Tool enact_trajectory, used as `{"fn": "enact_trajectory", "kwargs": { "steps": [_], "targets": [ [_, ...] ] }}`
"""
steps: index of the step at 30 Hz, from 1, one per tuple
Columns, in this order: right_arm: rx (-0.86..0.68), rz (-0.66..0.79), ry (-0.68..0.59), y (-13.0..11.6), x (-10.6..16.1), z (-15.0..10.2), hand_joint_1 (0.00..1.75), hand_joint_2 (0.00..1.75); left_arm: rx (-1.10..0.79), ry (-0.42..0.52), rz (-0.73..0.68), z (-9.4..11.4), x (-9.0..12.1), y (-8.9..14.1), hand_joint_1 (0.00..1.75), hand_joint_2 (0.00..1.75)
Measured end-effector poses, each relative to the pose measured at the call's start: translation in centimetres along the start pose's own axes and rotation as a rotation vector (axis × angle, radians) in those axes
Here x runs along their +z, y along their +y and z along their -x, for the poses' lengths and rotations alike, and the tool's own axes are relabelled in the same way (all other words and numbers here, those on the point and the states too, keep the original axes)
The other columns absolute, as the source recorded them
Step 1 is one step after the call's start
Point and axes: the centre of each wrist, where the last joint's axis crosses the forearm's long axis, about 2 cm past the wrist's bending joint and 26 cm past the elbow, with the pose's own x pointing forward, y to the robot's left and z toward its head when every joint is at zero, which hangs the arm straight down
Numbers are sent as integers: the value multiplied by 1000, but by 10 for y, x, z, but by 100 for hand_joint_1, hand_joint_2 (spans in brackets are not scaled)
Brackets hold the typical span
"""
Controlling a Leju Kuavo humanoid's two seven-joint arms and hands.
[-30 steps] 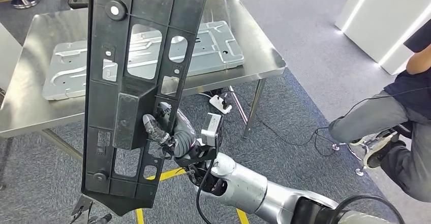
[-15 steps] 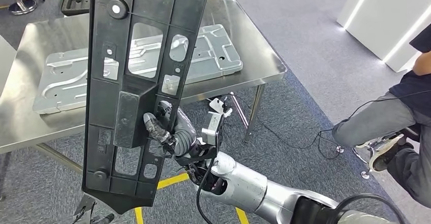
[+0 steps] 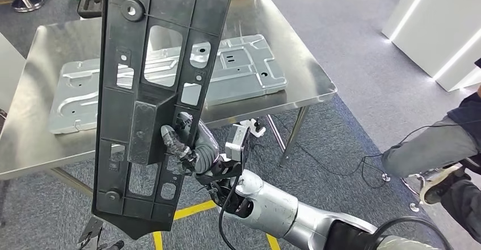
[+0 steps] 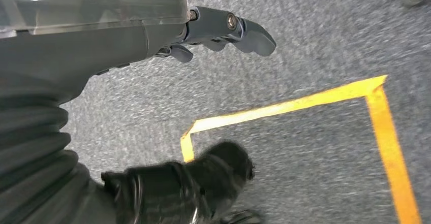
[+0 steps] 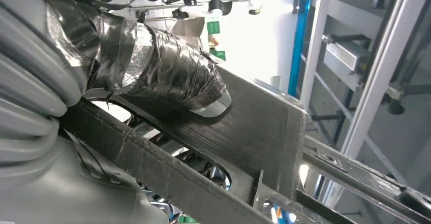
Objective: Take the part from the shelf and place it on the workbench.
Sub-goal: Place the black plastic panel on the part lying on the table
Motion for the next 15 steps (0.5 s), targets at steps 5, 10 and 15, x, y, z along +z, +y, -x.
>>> {"fn": "enact_trajectory", "kwargs": {
  "steps": [5,10,15],
  "targets": [
    [3,5,-3,-1,-1,0,175,175,3,-5,-3,-2,0,2,0,175],
    [3,3,-8,-1,-3,-1,175,175,4,-7,-3,-1,0,1,0,175],
    [4,6,-4,-2,-2,0,175,175,9,-2,-9,2,0,1,0,175]
  ]
}}
